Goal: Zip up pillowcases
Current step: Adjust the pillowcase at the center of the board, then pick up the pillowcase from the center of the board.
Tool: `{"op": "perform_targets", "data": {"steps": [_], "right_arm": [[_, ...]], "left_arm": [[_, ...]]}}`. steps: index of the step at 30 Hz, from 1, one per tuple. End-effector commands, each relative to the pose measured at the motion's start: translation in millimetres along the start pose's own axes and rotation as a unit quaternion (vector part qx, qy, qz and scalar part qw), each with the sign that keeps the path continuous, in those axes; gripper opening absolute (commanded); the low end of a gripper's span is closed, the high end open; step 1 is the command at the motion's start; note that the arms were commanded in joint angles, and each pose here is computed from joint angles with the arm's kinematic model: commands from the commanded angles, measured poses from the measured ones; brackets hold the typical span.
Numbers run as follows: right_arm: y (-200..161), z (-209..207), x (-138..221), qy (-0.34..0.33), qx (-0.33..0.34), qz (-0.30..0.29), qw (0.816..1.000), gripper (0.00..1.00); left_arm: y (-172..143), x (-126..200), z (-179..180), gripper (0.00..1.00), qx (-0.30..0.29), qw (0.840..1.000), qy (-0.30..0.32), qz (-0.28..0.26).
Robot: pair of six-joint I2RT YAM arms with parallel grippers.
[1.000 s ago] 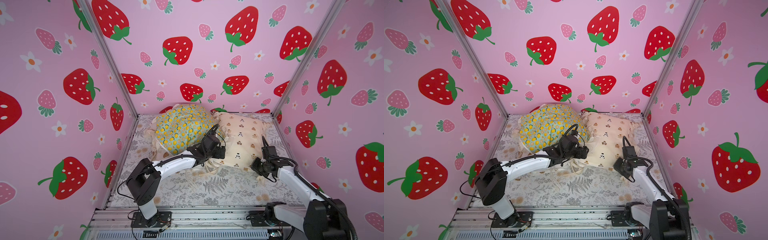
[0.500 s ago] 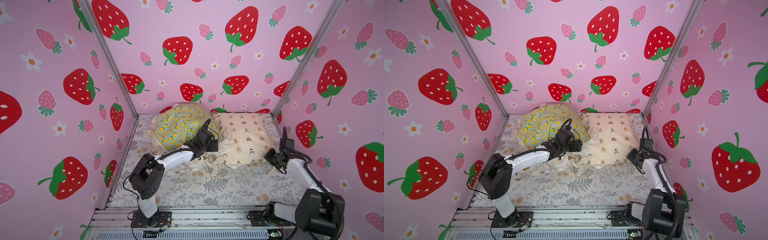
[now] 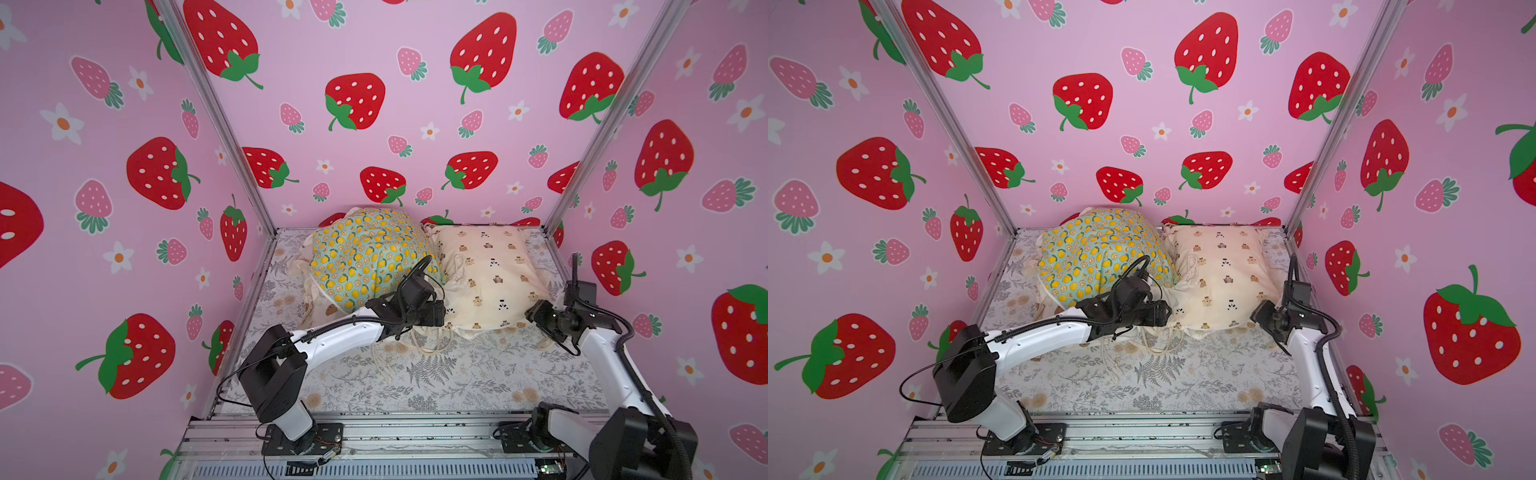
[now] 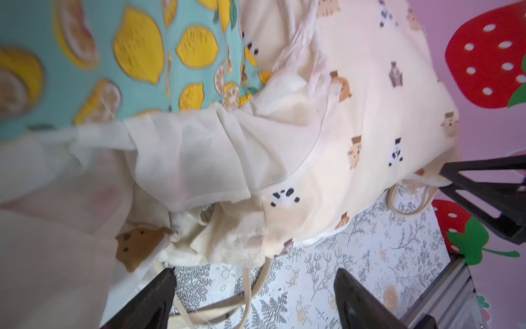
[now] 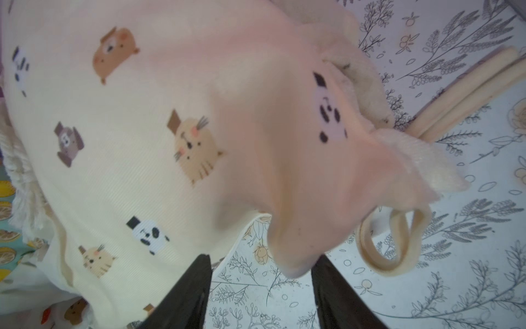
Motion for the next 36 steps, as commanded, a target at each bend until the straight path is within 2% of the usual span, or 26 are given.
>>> {"op": "perform_targets", "data": {"steps": [1,10,20,28,32,36], "right_arm": [[-30,5,5,0.007,0.014,0.045,0.999,0.63],[-70,35,6,0.02,0.074,0.084,0.993,0.67],[-94,51,-2,0.033,0.113,0.11,0.987,0.68],[-101,60,-5,0.04,0.151,0.108,0.982,0.68],[-103,69,-3,0.057,0.188,0.099,0.975,0.68],[-109,79,-6,0.084,0.206,0.112,0.969,0.66]], "left_arm": [[-17,-15,3,0.87,0.026,0.999,-0.002,0.045],[-9,-54,-13,0.82,0.032,0.999,-0.037,0.021],[-11,-77,-25,0.72,0.038,0.996,-0.075,0.004],[-6,-77,-27,0.48,0.043,0.996,-0.077,-0.012],[-6,-66,-31,0.44,0.049,0.995,-0.085,-0.016],[-4,-58,-34,0.36,0.061,0.994,-0.084,-0.021]]}}
Point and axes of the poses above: each gripper's point midway between its finger pads, its own x axis back along the fingers, its own z axis along the line the jaws close on, y = z × x, the point moved 5 cm from there along x, back along the fingers
